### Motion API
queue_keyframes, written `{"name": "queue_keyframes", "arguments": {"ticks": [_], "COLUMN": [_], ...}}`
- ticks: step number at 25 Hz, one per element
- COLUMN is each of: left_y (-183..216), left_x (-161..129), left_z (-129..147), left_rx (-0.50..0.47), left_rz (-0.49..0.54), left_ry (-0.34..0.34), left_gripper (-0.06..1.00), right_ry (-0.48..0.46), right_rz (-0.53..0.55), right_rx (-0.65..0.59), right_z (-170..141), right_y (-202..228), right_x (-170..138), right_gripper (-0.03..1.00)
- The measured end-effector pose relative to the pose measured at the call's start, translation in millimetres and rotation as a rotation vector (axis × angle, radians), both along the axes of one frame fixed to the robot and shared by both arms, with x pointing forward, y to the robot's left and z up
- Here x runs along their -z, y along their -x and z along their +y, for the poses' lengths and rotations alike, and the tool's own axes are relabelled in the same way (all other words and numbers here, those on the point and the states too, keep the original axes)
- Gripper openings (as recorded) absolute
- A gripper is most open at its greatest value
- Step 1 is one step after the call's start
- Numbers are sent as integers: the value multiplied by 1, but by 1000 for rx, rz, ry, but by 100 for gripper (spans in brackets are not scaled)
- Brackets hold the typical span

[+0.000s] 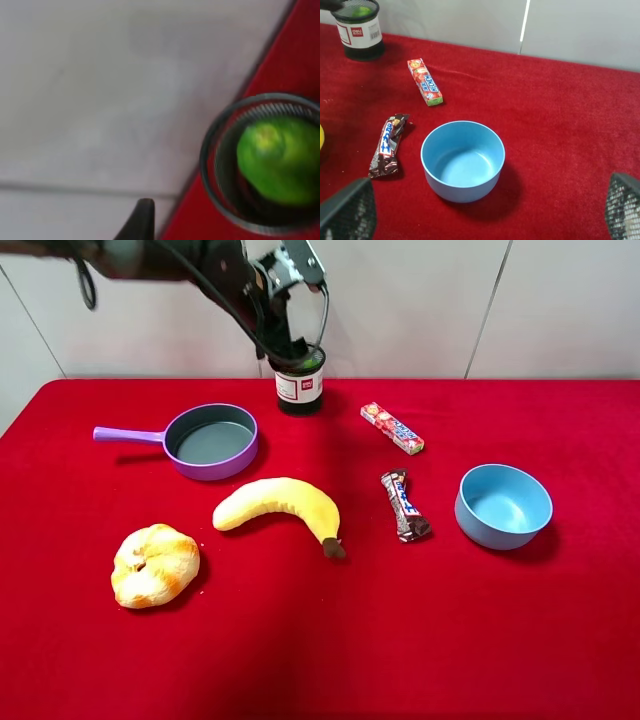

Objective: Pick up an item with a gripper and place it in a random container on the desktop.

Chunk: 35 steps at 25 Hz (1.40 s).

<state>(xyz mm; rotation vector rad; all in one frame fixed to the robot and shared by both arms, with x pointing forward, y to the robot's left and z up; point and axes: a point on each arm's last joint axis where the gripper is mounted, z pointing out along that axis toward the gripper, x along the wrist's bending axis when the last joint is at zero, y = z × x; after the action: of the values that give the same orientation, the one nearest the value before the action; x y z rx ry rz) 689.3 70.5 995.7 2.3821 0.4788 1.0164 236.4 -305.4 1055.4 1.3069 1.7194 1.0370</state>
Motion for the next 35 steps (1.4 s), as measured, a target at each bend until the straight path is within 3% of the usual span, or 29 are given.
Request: {"name": "queue_keyframes", "arguments": {"ticks": [10,18,29,35], "left_y": [37,84,180,239], "left_x": [-48,-63,-84,-94], "left_z": [21,37,86,113], "left_rx": [-137,-179,-184,-180], "left_rz": [223,383,444,462], "left_ry": [-39,-47,-10,71], "left_gripper": [94,91,88,88], "right_ry": [0,0,0,0], "right_rz": [0,0,0,0], "right_rx": [0,0,0,0], "right_z": [0,0,0,0], "right_y": [0,0,0,0], "right_x": [0,0,0,0], "right_gripper": [69,69,69,69]}}
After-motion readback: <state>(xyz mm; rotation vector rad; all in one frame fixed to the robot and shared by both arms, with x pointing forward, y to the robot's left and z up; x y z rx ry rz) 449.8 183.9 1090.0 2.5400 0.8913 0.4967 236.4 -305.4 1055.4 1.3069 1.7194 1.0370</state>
